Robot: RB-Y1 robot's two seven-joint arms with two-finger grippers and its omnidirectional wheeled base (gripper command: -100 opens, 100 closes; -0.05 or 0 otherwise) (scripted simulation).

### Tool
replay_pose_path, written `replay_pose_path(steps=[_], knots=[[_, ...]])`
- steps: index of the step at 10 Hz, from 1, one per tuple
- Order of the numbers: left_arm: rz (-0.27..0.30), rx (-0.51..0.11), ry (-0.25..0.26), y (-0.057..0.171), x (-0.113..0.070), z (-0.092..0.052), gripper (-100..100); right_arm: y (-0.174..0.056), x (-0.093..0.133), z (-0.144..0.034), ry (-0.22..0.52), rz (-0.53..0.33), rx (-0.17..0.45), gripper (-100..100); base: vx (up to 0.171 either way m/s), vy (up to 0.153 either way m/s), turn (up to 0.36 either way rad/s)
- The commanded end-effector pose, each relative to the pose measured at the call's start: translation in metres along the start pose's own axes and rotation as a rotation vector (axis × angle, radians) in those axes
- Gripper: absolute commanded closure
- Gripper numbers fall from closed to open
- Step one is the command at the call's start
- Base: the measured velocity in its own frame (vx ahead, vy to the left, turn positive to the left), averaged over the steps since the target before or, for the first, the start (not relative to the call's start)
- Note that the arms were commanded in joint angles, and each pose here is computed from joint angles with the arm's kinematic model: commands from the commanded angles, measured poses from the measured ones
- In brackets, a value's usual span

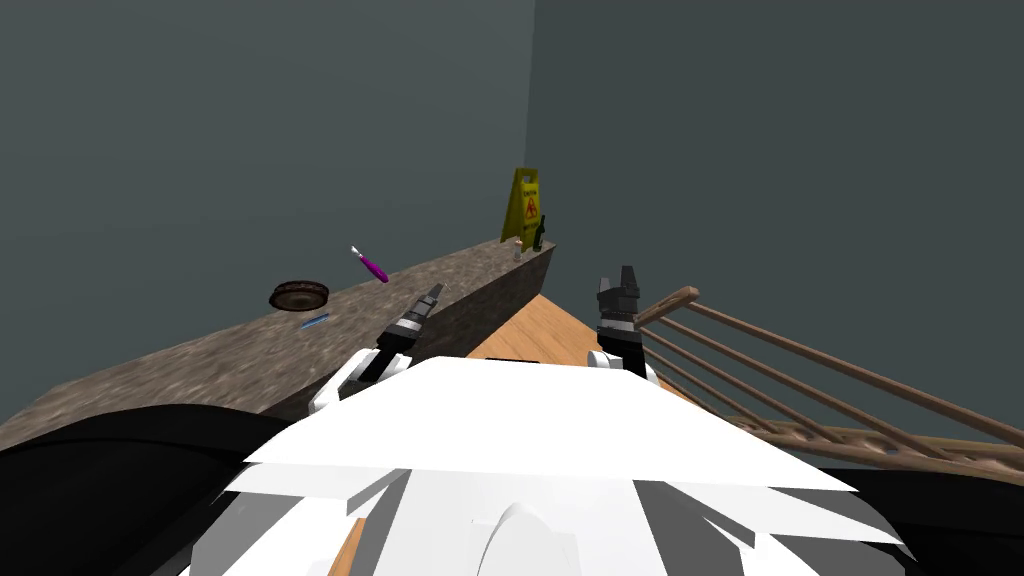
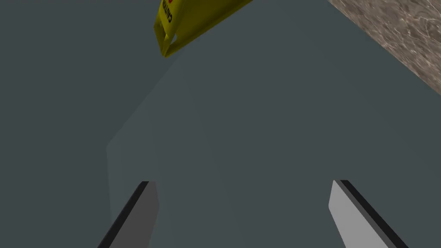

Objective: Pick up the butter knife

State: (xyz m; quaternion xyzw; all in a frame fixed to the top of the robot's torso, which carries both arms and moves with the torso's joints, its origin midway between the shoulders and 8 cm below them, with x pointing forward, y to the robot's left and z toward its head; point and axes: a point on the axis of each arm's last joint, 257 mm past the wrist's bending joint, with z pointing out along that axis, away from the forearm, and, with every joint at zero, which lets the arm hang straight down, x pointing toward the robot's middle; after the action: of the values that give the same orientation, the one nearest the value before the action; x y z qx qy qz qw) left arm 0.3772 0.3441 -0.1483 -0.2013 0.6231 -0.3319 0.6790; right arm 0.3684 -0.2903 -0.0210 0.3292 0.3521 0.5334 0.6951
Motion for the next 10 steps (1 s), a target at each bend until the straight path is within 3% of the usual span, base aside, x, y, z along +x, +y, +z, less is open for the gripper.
replay_pose_path(steps=[1, 5, 6, 10], knots=[[0.035, -0.048, 0.024, 0.020, -0.002, -0.004, -100, 0.000, 0.000, 0.000, 0.000, 0.000, 0.000, 0, -0.020, -0.029, -0.078], [0.132, -0.214, 0.089, 0.083, -0.012, -0.020, -100, 0.000, 0.000, 0.000, 0.000, 0.000, 0.000, 0, -0.005, -0.045, -0.116], [0.132, -0.217, 0.089, 0.084, -0.012, -0.021, -100, 0.000, 0.000, 0.000, 0.000, 0.000, 0.000, 0, 0.024, -0.030, -0.016], [0.186, -0.360, 0.131, 0.130, -0.023, -0.038, -100, 0.000, 0.000, 0.000, 0.000, 0.000, 0.000, 0, 0.058, -0.028, -0.042]])
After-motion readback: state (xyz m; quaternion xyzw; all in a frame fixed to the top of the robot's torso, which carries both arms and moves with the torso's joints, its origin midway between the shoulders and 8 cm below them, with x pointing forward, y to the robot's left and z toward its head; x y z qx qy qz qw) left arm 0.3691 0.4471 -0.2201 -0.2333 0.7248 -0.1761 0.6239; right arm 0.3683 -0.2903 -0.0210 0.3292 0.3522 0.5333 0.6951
